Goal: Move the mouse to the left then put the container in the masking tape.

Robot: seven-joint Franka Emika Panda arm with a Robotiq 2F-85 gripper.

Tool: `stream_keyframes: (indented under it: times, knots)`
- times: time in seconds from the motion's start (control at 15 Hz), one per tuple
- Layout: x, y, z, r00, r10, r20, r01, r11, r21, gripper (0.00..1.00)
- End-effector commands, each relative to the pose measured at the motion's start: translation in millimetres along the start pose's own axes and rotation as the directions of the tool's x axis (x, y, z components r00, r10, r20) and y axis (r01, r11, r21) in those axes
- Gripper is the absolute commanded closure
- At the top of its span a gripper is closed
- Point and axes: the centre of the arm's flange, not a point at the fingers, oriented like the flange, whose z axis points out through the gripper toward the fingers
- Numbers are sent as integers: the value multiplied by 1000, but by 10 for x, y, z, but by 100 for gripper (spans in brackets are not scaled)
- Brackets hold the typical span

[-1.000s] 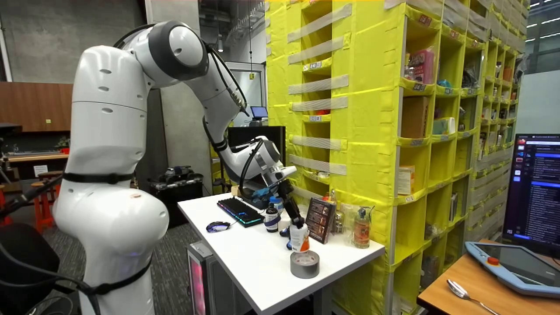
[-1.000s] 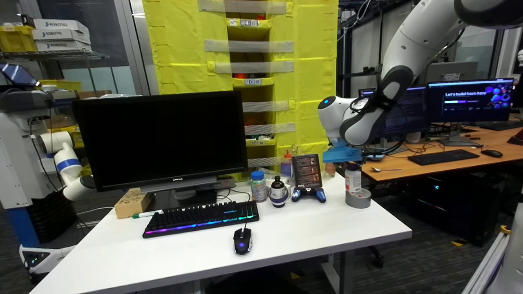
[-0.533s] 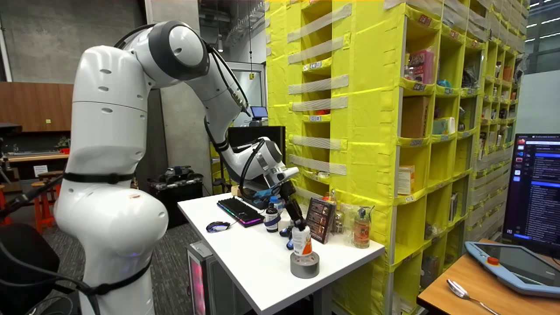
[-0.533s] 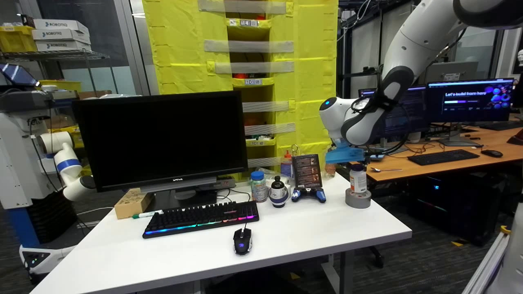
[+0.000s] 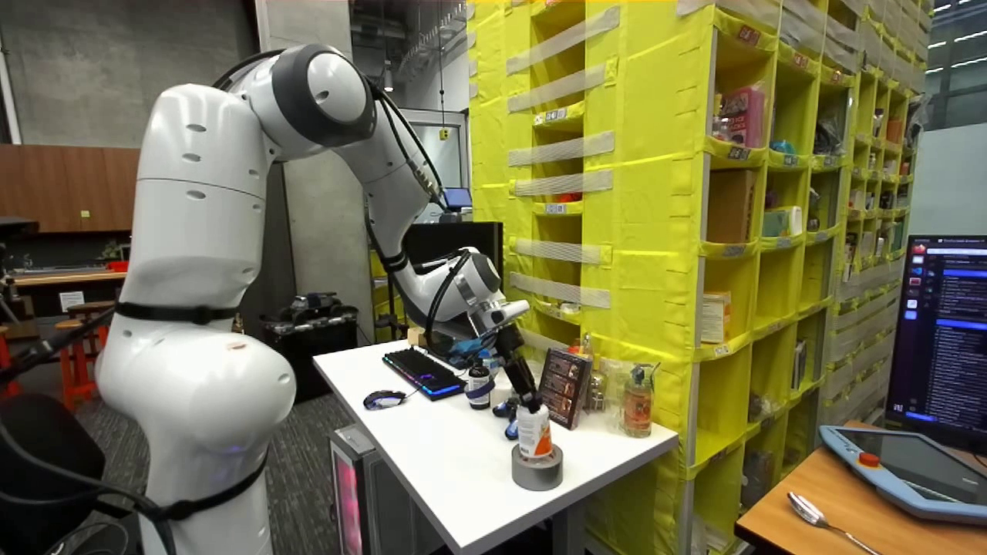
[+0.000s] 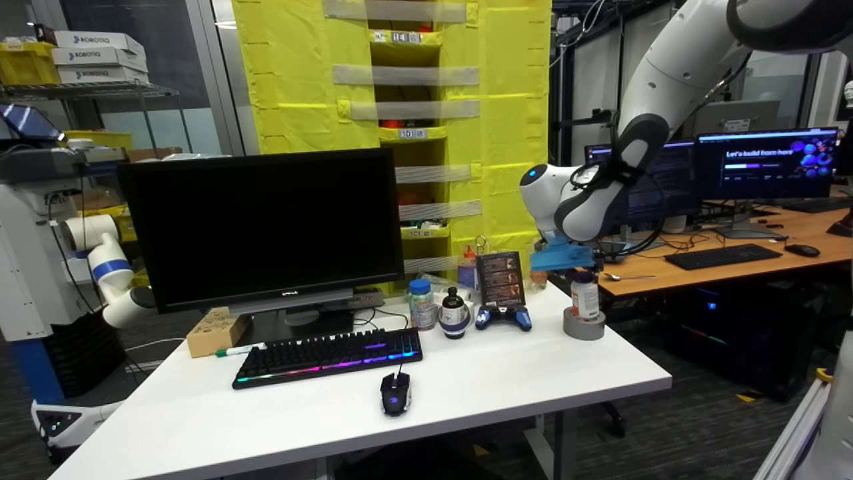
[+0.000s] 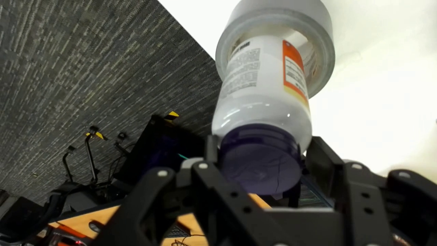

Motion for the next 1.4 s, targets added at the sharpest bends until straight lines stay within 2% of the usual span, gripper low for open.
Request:
stream_keyframes:
  times: [0.0, 0.6, 0.67, 0.87, 1.33]
  knots:
    - [-36, -165, 99, 1000, -12, -9, 12, 1000, -7, 60]
    - [-162, -389, 196, 999, -44, -20, 44, 999, 5, 60]
    - [-159, -408, 181, 999, -44, -23, 44, 999, 9, 10]
    - [-127, -447, 124, 998, -46, -31, 47, 998, 31, 0]
    - [-24, -319, -164, 997, -23, -76, 29, 996, 85, 0]
